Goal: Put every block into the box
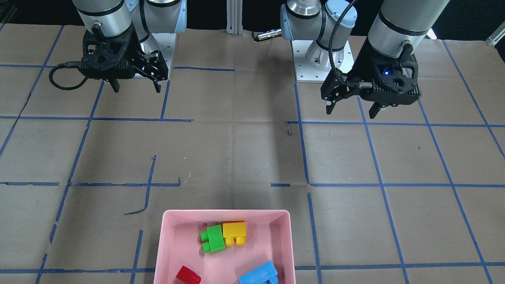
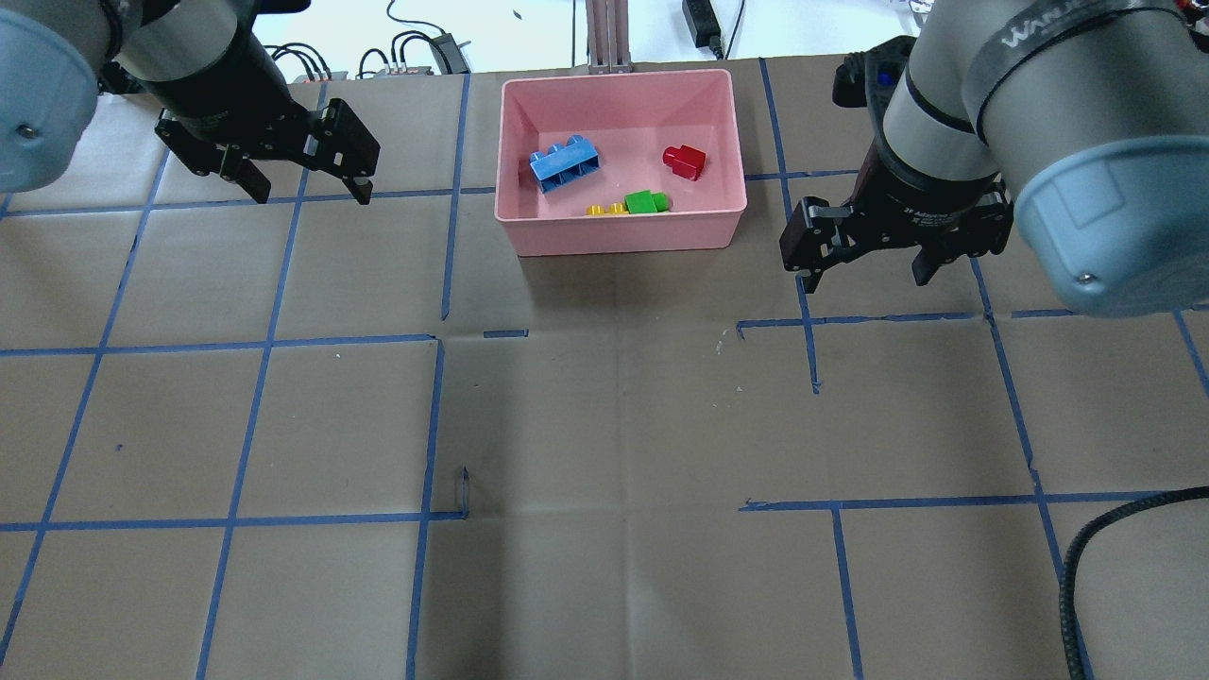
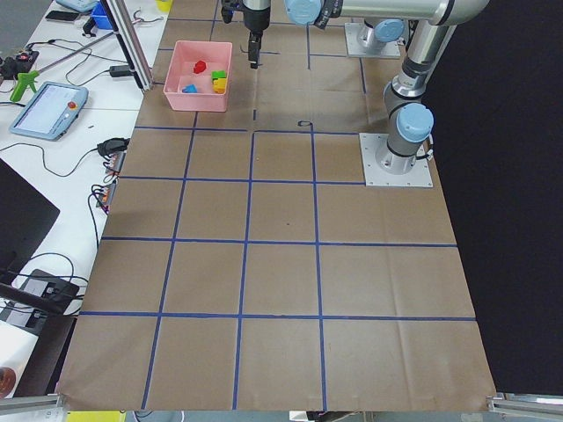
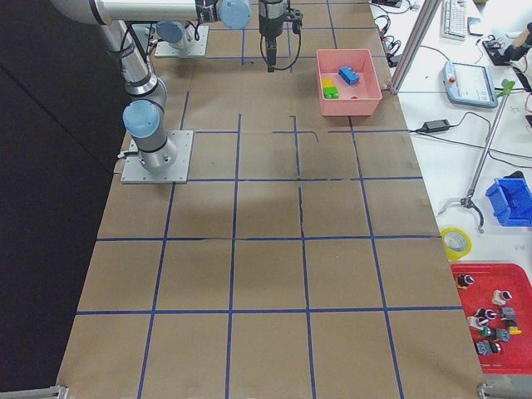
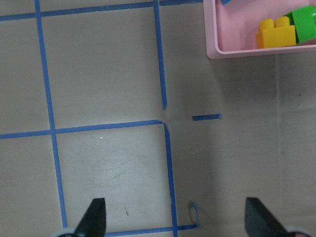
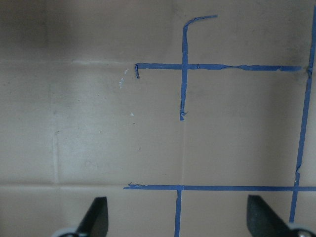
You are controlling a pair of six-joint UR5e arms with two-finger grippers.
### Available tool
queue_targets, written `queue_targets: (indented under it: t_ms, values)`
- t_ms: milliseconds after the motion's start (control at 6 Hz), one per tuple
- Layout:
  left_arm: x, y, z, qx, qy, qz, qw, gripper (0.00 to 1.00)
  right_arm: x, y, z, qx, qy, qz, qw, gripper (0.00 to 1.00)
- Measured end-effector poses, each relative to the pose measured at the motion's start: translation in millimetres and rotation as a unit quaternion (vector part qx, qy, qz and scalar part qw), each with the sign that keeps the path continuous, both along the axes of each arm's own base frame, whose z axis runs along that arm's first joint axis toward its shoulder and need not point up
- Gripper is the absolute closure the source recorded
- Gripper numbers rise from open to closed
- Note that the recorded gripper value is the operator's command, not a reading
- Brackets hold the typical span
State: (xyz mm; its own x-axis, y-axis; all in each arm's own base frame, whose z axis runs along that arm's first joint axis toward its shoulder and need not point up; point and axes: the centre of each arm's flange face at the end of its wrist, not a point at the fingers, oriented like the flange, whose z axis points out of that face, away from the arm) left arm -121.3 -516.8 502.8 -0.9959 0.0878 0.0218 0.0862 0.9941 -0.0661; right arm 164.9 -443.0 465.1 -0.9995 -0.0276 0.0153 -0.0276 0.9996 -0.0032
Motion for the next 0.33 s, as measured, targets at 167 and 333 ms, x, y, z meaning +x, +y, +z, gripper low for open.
queue_targets:
  t_ms: [167,333]
  values:
    - [0.0,0.3,0.1,0.0,0.0,0.0,1.0,0.0,0.1,-1.1,-2.3,0.003,0.0,0.0,1.0,0.01]
    - [0.1,0.4,0.6,-0.001,-0.001,0.0,1.0,0.0,0.4,-2.5,-4.6,0.005,-0.001,0.0,1.0,0.01]
